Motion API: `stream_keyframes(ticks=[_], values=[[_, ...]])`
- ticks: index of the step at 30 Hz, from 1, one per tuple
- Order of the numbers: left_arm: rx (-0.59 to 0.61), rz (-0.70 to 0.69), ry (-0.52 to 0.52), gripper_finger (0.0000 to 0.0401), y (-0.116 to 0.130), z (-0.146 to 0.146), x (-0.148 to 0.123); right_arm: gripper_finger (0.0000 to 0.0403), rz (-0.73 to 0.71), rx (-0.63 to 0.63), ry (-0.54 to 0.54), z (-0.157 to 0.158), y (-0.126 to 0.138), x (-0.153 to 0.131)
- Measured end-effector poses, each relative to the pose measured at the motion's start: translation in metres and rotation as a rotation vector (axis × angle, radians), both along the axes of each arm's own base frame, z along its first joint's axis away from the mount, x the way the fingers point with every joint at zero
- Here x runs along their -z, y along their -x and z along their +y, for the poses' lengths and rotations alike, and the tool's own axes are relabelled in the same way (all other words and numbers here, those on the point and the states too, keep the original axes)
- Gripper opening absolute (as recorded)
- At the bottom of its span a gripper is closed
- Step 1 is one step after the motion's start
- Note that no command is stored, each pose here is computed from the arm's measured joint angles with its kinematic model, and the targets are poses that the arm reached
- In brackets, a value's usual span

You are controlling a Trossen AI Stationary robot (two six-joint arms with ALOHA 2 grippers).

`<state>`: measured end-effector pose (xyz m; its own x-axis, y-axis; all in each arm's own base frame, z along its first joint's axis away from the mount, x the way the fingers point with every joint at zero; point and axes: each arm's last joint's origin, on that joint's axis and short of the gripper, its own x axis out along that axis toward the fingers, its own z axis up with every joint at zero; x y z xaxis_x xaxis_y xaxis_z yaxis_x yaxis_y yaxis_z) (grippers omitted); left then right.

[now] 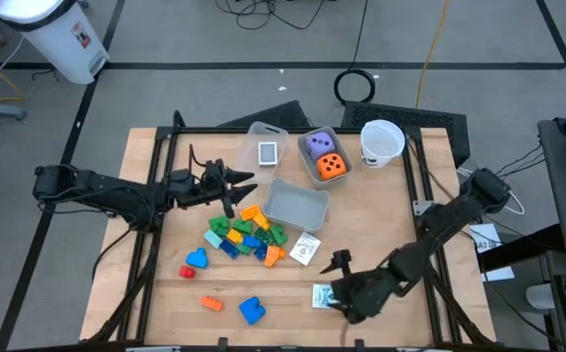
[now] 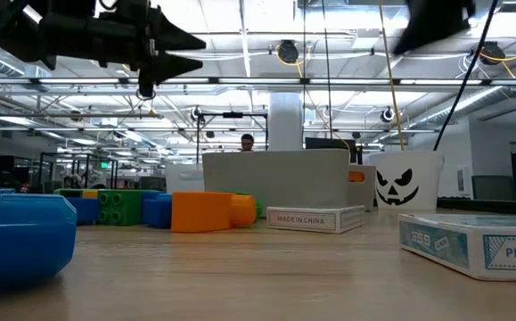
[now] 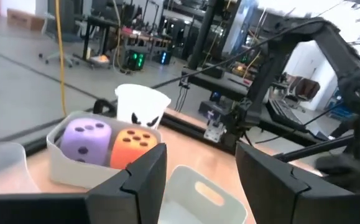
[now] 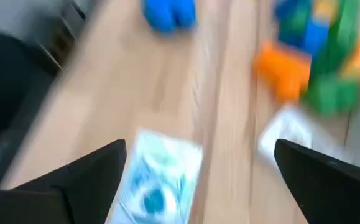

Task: Pick & Place Toys
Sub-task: Put the blue playing card box into the transparent bin

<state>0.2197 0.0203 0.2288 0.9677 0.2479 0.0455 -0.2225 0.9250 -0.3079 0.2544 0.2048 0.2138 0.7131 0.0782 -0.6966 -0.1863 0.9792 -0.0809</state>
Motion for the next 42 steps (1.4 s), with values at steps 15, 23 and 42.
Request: stream_keyframes(ticks=[15, 23, 42], values=[[0.004, 0.005, 0.067, 0.02, -0.003, 0.0, 0.005, 0.0393, 0.32, 0.041, -0.096, 0.013, -0.01, 0.071], [0.004, 0.004, 0.066, 0.02, -0.003, 0.0, 0.005, 0.0393, 0.324, -0.024, -0.022, 0.002, -0.016, 0.07], [0.002, 0.003, 0.066, 0.02, -0.003, 0.0, 0.004, 0.0393, 0.363, 0.038, 0.145, -0.034, 0.018, 0.017]])
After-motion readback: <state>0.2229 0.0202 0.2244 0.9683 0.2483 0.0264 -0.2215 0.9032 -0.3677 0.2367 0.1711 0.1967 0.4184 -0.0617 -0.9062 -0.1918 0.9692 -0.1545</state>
